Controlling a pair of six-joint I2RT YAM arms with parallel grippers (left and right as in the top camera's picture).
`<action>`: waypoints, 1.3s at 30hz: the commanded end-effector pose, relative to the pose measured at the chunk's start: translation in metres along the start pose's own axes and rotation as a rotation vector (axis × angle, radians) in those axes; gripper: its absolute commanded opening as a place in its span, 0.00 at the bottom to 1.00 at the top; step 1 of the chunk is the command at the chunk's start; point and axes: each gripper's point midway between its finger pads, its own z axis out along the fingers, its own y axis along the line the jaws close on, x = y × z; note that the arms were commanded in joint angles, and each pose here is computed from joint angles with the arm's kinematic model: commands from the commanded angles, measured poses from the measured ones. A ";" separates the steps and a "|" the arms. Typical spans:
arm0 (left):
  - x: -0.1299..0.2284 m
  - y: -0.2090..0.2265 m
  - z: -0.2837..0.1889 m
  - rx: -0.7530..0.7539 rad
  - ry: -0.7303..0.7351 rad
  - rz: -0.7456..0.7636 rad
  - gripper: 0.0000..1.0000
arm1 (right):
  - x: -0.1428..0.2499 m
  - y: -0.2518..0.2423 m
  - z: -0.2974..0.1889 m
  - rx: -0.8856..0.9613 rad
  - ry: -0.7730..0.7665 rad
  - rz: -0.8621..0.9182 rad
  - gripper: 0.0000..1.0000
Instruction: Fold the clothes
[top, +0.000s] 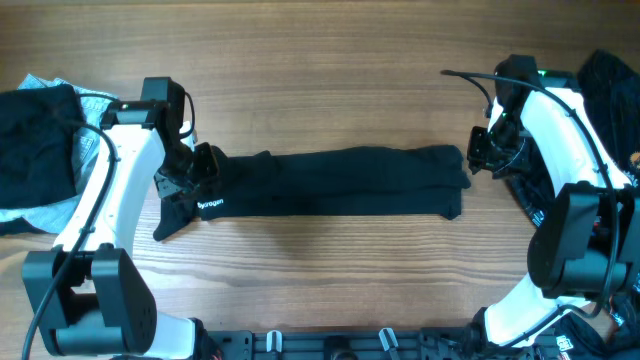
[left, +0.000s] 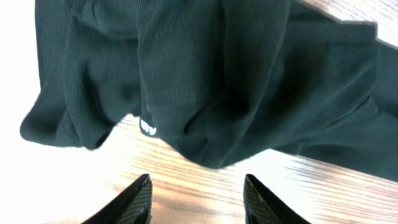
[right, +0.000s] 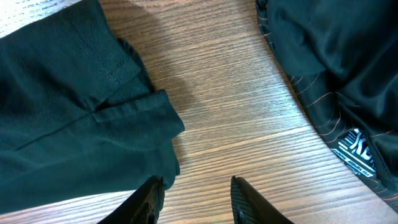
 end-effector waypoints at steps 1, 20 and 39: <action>-0.014 -0.004 0.000 0.017 -0.067 0.007 0.61 | -0.006 0.011 0.000 -0.070 -0.023 -0.021 0.41; -0.020 -0.007 0.017 0.094 -0.041 -0.031 0.04 | -0.014 0.045 -0.002 -0.226 -0.067 -0.124 0.42; -0.039 0.053 0.036 -0.098 -0.198 -0.271 0.56 | -0.004 0.039 0.000 -0.214 -0.033 -0.233 0.71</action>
